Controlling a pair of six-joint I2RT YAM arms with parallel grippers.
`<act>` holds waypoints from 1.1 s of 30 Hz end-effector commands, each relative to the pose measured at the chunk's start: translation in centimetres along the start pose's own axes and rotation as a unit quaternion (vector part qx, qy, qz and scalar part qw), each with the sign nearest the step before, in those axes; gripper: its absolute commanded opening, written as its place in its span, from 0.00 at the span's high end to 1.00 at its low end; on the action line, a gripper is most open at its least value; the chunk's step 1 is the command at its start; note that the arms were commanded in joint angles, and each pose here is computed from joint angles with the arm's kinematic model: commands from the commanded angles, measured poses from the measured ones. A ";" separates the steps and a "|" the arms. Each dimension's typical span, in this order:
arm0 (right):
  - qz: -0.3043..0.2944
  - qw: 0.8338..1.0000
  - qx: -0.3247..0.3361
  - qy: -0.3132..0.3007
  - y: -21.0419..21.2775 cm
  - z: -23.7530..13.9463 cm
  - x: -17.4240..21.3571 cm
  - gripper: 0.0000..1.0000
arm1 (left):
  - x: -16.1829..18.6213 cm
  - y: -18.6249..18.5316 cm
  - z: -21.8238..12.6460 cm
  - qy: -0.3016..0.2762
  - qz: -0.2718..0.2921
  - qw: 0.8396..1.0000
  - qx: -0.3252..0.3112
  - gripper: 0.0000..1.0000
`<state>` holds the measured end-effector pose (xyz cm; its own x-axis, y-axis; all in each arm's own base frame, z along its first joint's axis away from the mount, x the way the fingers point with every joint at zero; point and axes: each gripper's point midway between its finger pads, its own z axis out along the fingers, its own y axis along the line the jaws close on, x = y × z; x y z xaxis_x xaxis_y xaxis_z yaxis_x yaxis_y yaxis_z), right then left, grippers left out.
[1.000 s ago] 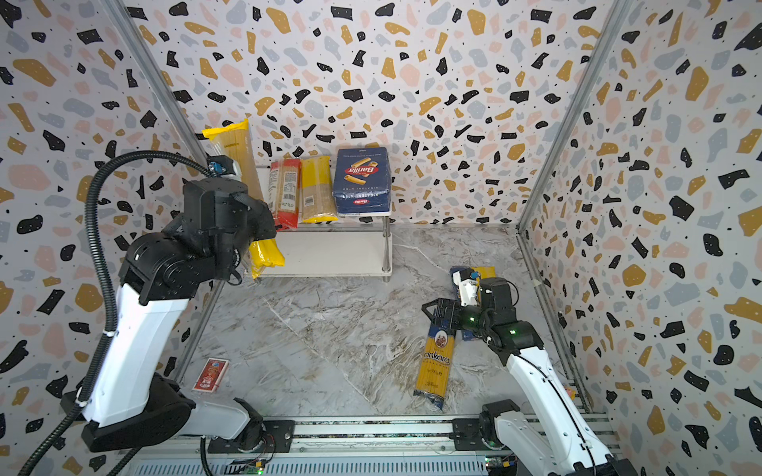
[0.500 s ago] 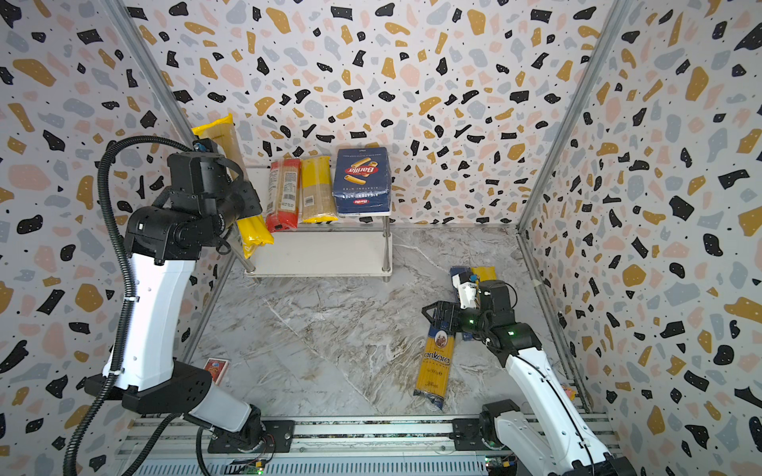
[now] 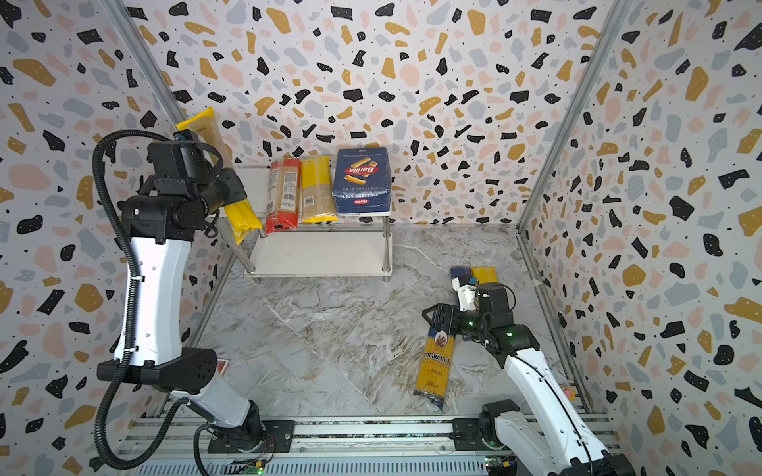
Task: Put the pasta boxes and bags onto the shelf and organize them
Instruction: 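Lower the Pastatime bag onto the shelf beside the red-and-clear bag with the left gripper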
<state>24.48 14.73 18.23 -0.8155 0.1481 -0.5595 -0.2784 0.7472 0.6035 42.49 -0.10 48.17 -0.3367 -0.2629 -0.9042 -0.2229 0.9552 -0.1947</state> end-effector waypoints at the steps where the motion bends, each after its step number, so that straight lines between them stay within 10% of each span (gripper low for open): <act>1: -0.003 1.000 0.003 -0.005 -0.2 0.1 -0.2 0.01 | -6.5 -1.5 -2.1 -0.118 -0.018 0.991 0.055 1.00; 33: 0.011 0.999 0.029 0.017 -1.7 2.1 -1.1 0.01 | -6.0 1.0 8.1 -0.078 -0.046 0.991 0.096 1.00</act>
<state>26.01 14.58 15.06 -0.8628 0.1438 -0.4847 -0.2022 0.7804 0.5916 51.10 3.53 43.31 -0.3924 -0.3555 -0.8483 -0.1599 0.9346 -0.3177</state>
